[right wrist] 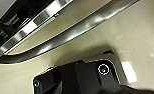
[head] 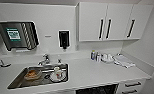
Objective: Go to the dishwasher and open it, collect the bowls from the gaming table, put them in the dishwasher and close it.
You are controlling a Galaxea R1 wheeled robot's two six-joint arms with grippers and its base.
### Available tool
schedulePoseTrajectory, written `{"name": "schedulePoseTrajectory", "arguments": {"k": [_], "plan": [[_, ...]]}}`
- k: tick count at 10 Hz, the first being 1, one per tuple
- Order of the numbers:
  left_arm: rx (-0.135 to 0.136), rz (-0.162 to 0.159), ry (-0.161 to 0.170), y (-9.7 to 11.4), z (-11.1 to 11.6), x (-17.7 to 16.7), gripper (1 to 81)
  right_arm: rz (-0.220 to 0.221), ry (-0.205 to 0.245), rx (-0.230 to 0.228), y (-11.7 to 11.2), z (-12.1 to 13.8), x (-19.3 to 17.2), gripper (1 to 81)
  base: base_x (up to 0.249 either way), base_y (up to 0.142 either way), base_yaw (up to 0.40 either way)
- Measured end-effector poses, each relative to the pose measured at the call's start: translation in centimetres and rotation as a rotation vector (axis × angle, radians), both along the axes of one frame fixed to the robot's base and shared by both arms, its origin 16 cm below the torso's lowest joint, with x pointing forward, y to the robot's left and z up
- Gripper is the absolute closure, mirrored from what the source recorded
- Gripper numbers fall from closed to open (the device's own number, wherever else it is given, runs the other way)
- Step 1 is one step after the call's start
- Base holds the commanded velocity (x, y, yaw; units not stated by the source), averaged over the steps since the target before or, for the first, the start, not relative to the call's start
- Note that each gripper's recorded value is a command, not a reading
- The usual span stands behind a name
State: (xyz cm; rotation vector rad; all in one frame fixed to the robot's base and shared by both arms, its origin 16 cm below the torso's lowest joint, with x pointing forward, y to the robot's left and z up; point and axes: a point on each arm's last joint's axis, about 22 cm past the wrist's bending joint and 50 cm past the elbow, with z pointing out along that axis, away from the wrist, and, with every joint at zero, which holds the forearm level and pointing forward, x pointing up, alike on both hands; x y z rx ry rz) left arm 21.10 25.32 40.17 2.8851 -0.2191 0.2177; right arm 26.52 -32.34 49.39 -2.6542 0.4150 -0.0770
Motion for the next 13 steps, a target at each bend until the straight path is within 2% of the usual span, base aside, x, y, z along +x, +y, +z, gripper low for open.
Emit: {"name": "schedulePoseTrajectory", "arguments": {"k": [2,6,7,9,12,13], "plan": [[-0.002,0.0,-0.019,-0.2,-0.5,1.2,1.0,0.009,-0.019,-0.018,-0.7,-0.7,1.0,1.0,0.0,0.0,0.0],[-0.003,0.0,-0.073,-0.3,-1.5,5.1,1.0,0.036,-0.033,-0.104,-4.4,-3.3,1.4,1.0,0.0,0.0,0.0],[-0.005,-0.001,-0.085,-0.4,-1.7,6.0,1.0,0.048,-0.043,-0.118,-4.7,-3.9,1.8,1.0,0.0,0.0,0.0],[-0.003,-0.001,-0.105,-0.3,-2.5,7.4,1.0,0.069,-0.061,-0.11,-3.0,-5.2,2.6,1.0,0.0,0.0,0.0],[-0.003,-0.001,-0.116,-0.3,-2.9,7.9,1.0,0.062,-0.07,-0.112,-0.7,-6.8,3.6,1.0,0.0,0.0,0.0],[-0.003,-0.001,-0.114,-0.3,-2.9,7.8,1.0,0.066,-0.08,-0.099,1.6,-7.0,4.7,1.0,0.0,0.0,0.0]]}}
